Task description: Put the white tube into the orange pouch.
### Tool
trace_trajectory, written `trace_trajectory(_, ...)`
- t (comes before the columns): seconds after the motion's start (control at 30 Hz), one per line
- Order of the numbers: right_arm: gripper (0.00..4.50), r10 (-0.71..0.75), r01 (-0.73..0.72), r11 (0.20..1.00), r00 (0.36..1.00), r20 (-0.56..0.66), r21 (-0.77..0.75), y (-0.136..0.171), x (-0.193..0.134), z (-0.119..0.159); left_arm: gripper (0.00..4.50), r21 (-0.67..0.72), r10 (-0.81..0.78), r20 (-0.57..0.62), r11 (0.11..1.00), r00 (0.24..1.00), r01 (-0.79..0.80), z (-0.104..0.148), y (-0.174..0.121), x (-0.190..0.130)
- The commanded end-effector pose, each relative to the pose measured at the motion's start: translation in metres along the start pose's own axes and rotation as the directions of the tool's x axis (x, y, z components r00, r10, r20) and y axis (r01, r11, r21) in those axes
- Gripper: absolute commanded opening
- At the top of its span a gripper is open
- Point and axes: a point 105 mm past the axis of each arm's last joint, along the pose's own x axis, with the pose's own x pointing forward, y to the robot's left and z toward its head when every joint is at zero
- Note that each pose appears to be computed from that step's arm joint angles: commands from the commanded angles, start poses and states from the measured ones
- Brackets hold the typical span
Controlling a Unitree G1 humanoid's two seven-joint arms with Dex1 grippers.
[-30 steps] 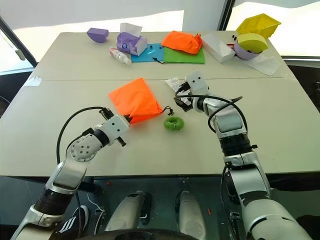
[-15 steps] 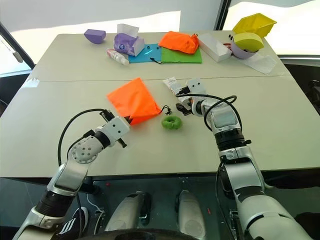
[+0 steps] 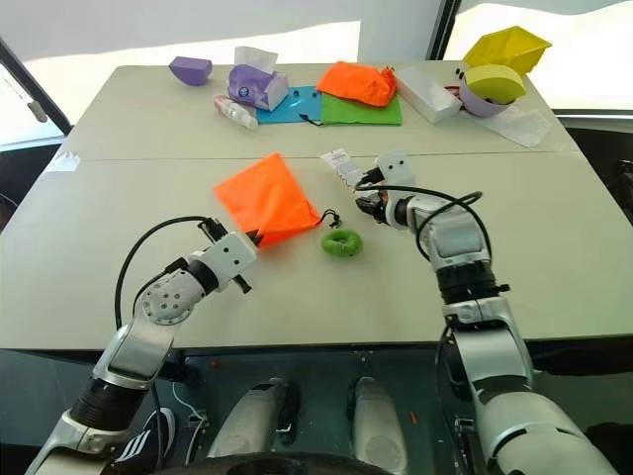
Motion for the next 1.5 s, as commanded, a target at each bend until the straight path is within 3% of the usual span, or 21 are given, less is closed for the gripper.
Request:
trace_trajectory(0.03, 1.81, 0.320, -0.316, 0.944, 0.947, 0.028, -0.099, 0.053, -0.040, 0.008, 0.00, 0.013, 0.044, 0.084, 0.999, 0.995, -0.045, 0.020, 0.011, -0.002)
trace_trajectory(0.2, 1.81, 0.459, -0.471, 0.877, 0.879, -0.128, -0.095, 0.082, -0.067, -0.036, 0.00, 0.023, 0.031, 0.073, 0.999, 0.997, -0.033, 0.017, 0.011, -0.003)
trace_trajectory(0.33, 1.81, 0.412, -0.436, 0.886, 0.896, -0.164, -0.159, 0.092, -0.049, -0.056, 0.00, 0.019, 0.017, 0.078, 1.000, 0.997, -0.018, 0.018, 0.009, -0.003)
trace_trajectory(0.4, 1.81, 0.355, -0.359, 0.925, 0.933, -0.050, -0.126, 0.092, -0.026, -0.048, 0.00, 0.022, 0.005, 0.080, 1.000, 0.997, -0.007, 0.019, 0.008, -0.003)
trace_trajectory(0.53, 1.81, 0.268, -0.261, 0.957, 0.963, 0.036, -0.125, 0.088, -0.006, -0.037, 0.00, 0.022, -0.004, 0.072, 1.000, 0.997, 0.003, 0.017, 0.007, -0.005)
trace_trajectory(0.9, 1.81, 0.261, -0.255, 0.953, 0.965, 0.016, -0.163, 0.080, -0.003, -0.041, 0.00, 0.030, -0.005, 0.068, 1.000, 0.998, 0.003, 0.016, 0.007, -0.006)
trace_trajectory(1.0, 1.81, 0.271, -0.262, 0.954, 0.961, 0.048, -0.147, 0.094, 0.008, -0.037, 0.00, 0.019, -0.008, 0.071, 1.000, 0.997, 0.007, 0.018, 0.005, -0.003)
trace_trajectory(1.13, 1.81, 0.227, -0.216, 0.966, 0.971, 0.070, -0.144, 0.107, 0.025, -0.036, 0.00, 0.003, -0.015, 0.070, 1.000, 0.997, 0.015, 0.020, 0.004, -0.001)
trace_trajectory(1.3, 1.81, 0.121, -0.106, 0.984, 0.987, 0.104, -0.140, 0.095, 0.036, -0.027, 0.00, 0.007, -0.021, 0.069, 1.000, 0.997, 0.021, 0.020, 0.002, -0.002)
trace_trajectory(1.5, 1.81, 0.098, -0.083, 0.989, 0.988, 0.123, -0.119, 0.091, 0.042, -0.020, 0.00, 0.003, -0.024, 0.065, 1.000, 0.998, 0.024, 0.021, 0.001, -0.002)
